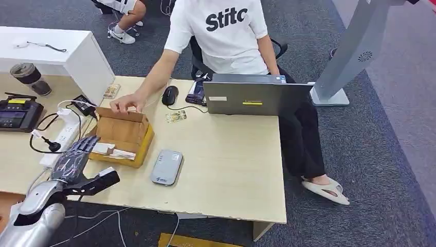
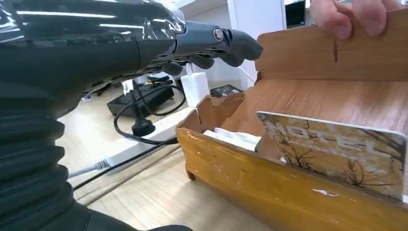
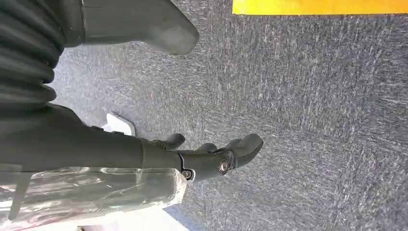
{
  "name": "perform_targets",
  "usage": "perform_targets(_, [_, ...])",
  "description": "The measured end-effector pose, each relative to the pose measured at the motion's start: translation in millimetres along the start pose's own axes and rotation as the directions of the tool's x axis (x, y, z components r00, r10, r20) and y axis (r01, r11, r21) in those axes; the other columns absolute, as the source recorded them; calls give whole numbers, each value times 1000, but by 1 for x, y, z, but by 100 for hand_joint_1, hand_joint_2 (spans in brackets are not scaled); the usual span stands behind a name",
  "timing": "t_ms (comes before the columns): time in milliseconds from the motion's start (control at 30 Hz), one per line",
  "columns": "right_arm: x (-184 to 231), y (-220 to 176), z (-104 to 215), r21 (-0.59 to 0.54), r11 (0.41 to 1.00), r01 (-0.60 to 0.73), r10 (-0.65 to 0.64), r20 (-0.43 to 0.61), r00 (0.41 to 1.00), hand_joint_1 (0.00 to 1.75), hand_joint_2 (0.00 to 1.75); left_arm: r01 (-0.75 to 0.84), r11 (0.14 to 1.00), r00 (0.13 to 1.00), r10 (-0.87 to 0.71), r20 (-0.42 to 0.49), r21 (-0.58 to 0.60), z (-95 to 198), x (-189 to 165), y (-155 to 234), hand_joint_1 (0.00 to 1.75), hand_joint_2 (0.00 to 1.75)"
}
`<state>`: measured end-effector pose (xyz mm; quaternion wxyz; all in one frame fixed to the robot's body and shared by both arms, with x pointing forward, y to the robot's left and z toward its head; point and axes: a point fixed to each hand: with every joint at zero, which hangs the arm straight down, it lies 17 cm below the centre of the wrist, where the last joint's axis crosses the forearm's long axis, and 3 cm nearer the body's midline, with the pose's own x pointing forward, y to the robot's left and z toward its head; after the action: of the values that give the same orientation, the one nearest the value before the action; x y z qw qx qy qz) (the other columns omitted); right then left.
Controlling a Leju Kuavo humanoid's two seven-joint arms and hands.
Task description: Pass the card to the sensor for recognition and then transmit it.
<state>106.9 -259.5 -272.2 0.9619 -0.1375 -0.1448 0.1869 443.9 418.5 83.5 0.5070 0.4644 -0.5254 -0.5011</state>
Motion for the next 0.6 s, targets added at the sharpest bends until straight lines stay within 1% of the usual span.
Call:
perform_targets(233, [2, 0, 0, 4, 1000, -14, 14, 7, 1000, 0, 175, -7, 1000, 1000, 7, -8, -4, -2, -6, 0, 2, 175])
perform_targets(300, [4, 0, 0, 6, 1000, -24, 24, 12, 1000, 0, 175, -6, 1000, 1000, 6, -6, -2, -5, -7, 1, 5, 175])
perform_targets(433, [7, 1, 0, 9, 1000, -29, 28, 15, 999, 0, 175, 3, 1000, 1000, -3, 0, 8, -14, -9, 7, 3, 175])
perform_targets(500, [8, 0, -1, 8, 1000, -29, 29, 17, 999, 0, 175, 5, 1000, 1000, -5, 0, 18, -20, -8, 11, 0, 175])
perform_targets(600, [10, 0, -1, 11, 999, -31, 31, 20, 999, 0, 175, 6, 1000, 1000, -6, 4, 28, -29, -4, 16, 0, 175])
